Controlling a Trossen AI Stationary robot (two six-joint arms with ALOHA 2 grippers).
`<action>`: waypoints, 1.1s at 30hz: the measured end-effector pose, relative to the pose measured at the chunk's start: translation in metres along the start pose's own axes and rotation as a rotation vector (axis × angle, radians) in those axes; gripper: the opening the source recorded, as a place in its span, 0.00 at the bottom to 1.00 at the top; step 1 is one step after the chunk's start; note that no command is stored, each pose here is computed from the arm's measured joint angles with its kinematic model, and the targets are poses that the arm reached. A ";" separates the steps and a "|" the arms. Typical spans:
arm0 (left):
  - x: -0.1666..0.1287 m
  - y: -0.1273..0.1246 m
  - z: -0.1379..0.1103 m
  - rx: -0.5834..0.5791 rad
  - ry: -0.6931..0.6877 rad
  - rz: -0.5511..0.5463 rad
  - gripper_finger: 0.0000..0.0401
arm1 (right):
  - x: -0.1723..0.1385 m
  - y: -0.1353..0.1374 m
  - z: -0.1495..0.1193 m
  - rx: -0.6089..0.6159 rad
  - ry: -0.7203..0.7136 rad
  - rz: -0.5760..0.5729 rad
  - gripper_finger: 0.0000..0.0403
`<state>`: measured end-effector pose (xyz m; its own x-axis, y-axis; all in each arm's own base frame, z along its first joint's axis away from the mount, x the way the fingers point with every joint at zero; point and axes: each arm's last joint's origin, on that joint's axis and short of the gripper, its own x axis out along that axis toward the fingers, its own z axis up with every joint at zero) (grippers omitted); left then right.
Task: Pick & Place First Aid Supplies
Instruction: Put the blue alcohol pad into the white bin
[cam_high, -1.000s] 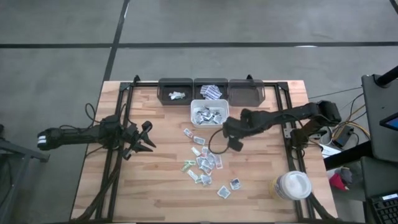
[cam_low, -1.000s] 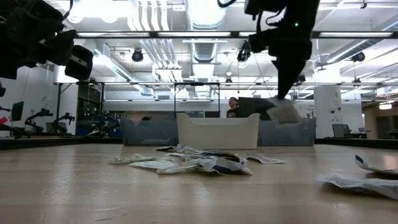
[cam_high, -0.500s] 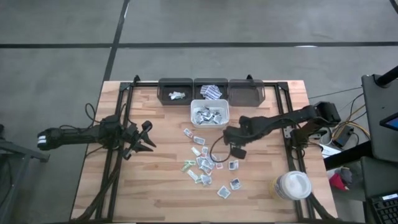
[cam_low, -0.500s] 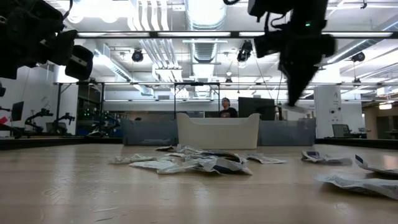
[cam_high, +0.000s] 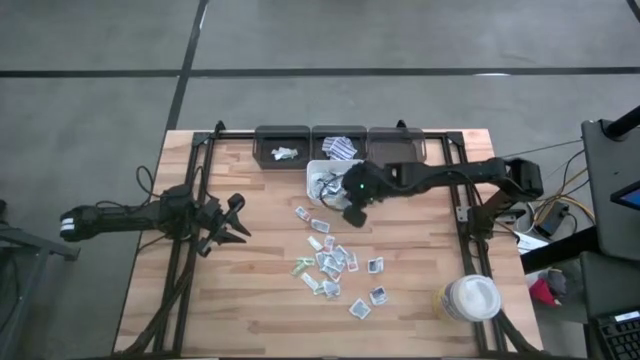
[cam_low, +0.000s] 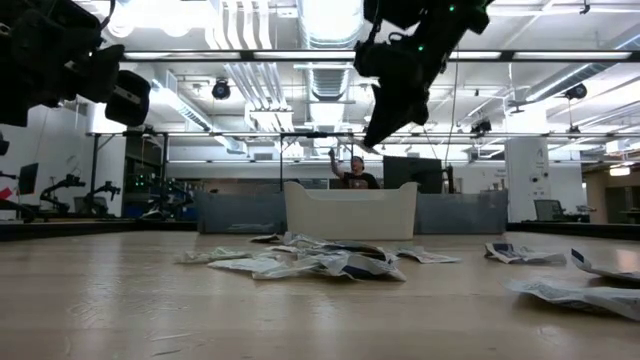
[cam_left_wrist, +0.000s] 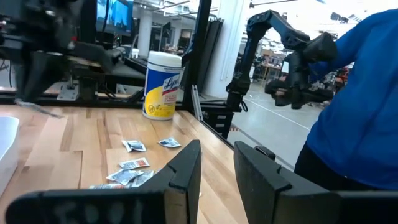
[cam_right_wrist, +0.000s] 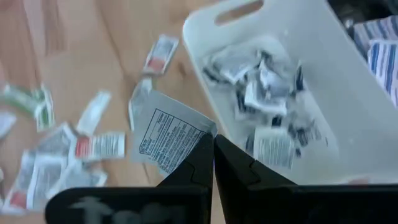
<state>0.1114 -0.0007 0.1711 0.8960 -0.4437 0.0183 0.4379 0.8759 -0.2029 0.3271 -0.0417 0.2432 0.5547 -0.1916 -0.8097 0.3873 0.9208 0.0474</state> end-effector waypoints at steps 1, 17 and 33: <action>0.000 0.000 0.000 0.001 -0.002 0.000 0.24 | 0.001 -0.006 0.002 0.014 -0.008 -0.005 0.02; 0.000 -0.001 0.003 0.015 -0.026 -0.006 0.24 | 0.051 -0.059 0.028 -0.162 0.111 -0.074 0.02; 0.000 -0.001 0.003 0.016 -0.028 -0.007 0.24 | 0.053 -0.064 0.032 -0.219 0.198 -0.077 0.25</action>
<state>0.1113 -0.0008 0.1743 0.8947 -0.4441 0.0473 0.4447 0.8760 -0.1869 0.3548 -0.1218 0.2160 0.3671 -0.2135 -0.9054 0.2424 0.9616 -0.1285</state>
